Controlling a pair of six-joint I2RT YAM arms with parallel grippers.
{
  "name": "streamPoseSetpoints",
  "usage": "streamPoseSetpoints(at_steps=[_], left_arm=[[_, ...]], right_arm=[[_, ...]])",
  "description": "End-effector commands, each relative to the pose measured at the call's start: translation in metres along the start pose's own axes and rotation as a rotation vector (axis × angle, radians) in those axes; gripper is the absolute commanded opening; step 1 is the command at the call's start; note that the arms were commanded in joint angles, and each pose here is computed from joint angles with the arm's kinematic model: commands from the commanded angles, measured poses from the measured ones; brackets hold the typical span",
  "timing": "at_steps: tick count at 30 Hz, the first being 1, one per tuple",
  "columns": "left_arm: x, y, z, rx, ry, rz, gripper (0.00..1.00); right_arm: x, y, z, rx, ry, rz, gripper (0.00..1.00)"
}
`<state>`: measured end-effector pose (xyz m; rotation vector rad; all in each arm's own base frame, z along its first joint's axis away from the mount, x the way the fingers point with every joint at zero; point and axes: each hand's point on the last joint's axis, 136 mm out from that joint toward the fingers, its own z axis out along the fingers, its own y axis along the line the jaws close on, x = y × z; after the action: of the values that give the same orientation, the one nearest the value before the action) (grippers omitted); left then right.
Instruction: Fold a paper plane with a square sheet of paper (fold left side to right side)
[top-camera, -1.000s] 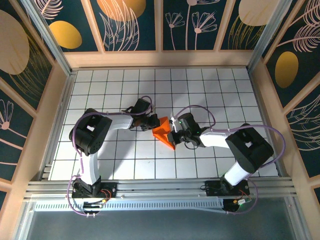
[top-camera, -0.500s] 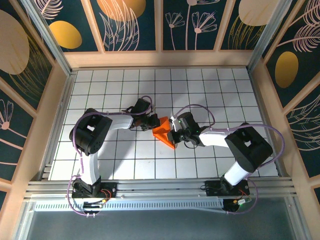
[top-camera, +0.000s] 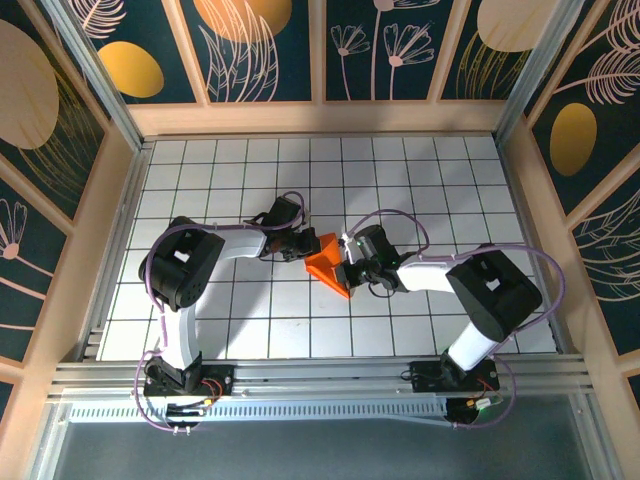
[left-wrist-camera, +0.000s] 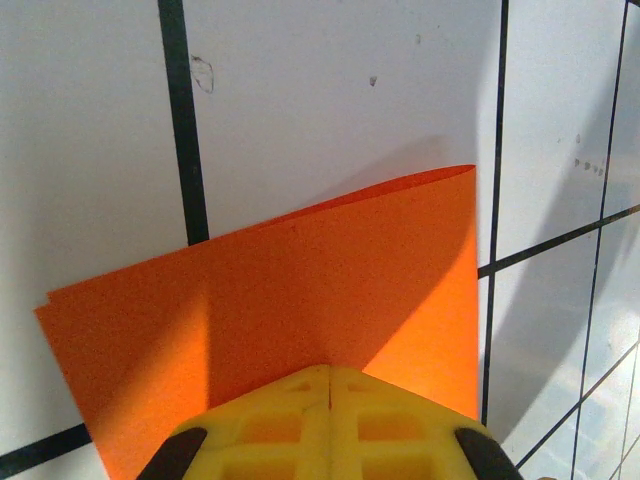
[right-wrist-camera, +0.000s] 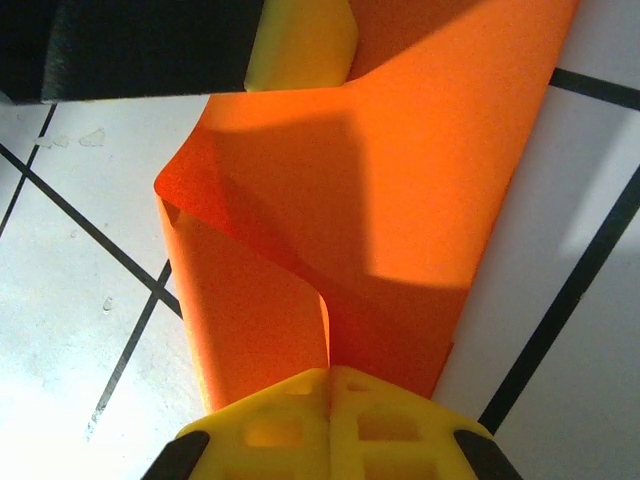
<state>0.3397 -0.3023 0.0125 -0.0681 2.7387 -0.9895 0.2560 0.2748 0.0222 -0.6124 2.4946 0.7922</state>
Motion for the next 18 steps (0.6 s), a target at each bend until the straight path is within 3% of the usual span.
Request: streamPoseSetpoints(at_steps=[1, 18], left_arm=[[0.023, 0.038, 0.014, -0.121, 0.067, -0.027, 0.04], [0.021, 0.035, 0.012, -0.117, 0.056, -0.025, 0.05]], right_arm=[[-0.007, -0.005, 0.002, 0.021, -0.006, 0.007, 0.0], [0.006, -0.014, 0.006, 0.056, 0.032, 0.008, 0.0]])
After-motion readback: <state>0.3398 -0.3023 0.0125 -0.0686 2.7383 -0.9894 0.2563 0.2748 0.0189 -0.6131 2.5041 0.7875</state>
